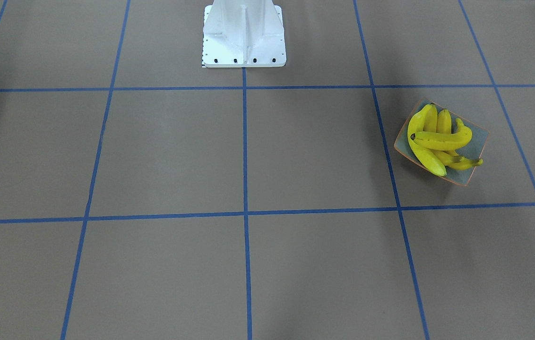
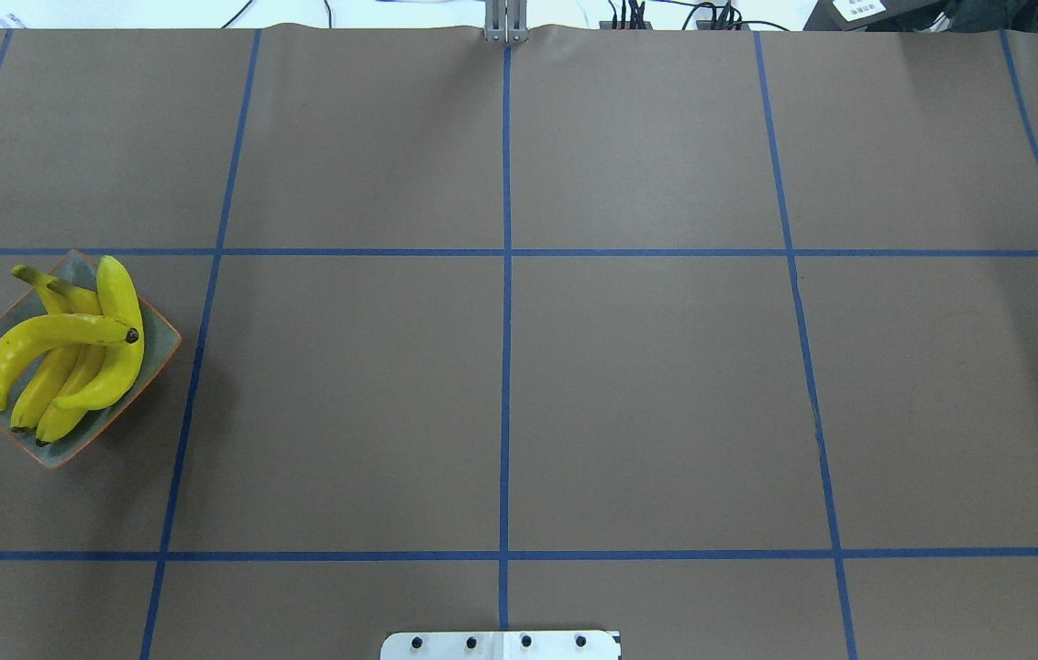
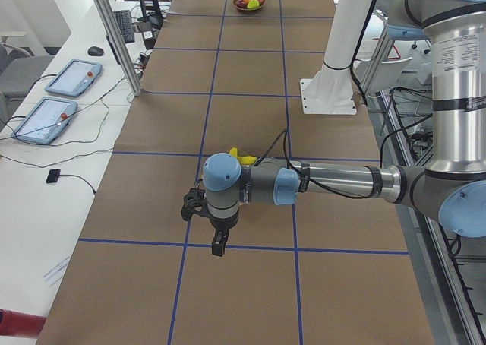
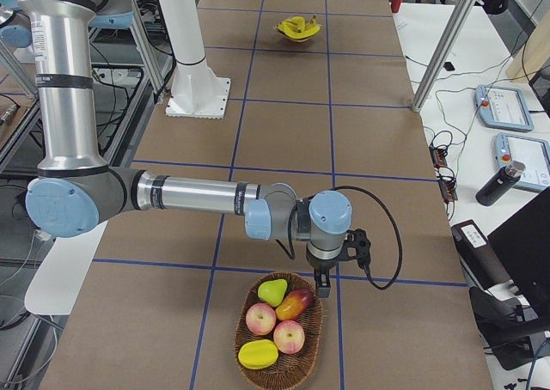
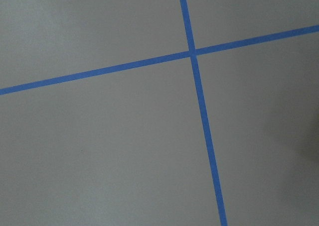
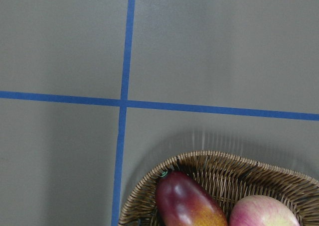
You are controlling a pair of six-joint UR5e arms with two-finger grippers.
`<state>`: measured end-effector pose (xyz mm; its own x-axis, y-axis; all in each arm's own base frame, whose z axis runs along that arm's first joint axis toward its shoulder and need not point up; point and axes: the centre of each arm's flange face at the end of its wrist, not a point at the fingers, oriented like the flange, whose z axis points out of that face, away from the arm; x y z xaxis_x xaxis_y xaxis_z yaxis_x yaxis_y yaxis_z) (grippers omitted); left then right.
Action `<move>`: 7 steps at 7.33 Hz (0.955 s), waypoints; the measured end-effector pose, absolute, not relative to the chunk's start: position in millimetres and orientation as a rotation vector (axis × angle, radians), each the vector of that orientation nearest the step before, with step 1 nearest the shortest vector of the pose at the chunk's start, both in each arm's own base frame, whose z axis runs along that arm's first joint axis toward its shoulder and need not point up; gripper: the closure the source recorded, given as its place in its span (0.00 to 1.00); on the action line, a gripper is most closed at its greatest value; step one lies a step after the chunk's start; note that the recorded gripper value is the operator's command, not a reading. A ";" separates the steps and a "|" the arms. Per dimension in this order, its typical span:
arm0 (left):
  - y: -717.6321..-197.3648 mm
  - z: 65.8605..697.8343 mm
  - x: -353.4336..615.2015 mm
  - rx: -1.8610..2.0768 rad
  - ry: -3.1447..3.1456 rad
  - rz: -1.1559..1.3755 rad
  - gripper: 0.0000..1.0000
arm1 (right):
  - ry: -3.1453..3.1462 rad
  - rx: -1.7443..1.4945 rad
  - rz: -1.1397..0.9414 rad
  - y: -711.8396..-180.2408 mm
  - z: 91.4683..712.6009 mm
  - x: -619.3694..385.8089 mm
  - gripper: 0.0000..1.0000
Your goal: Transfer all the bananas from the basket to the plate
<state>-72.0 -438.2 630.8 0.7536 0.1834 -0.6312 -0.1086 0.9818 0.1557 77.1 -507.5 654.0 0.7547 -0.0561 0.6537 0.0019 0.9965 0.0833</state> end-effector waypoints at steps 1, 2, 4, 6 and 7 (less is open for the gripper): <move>-437.7 629.5 -72.1 0.114 0.699 0.160 0.00 | -0.716 0.084 -0.032 -507.1 649.8 76.0 0.00; -435.9 630.9 -72.2 0.111 0.698 0.159 0.00 | -0.718 0.085 -0.029 -507.0 647.7 75.6 0.00; -423.6 638.1 -72.0 0.096 0.698 0.153 0.00 | -0.722 0.084 -0.021 -506.7 645.5 75.1 0.00; -412.9 644.8 -71.5 0.080 0.704 0.143 0.00 | -0.722 0.083 -0.018 -506.0 644.4 75.0 0.00; -408.1 648.6 -71.5 0.070 0.705 0.138 0.00 | -0.720 0.084 -0.015 -505.4 643.7 75.2 0.00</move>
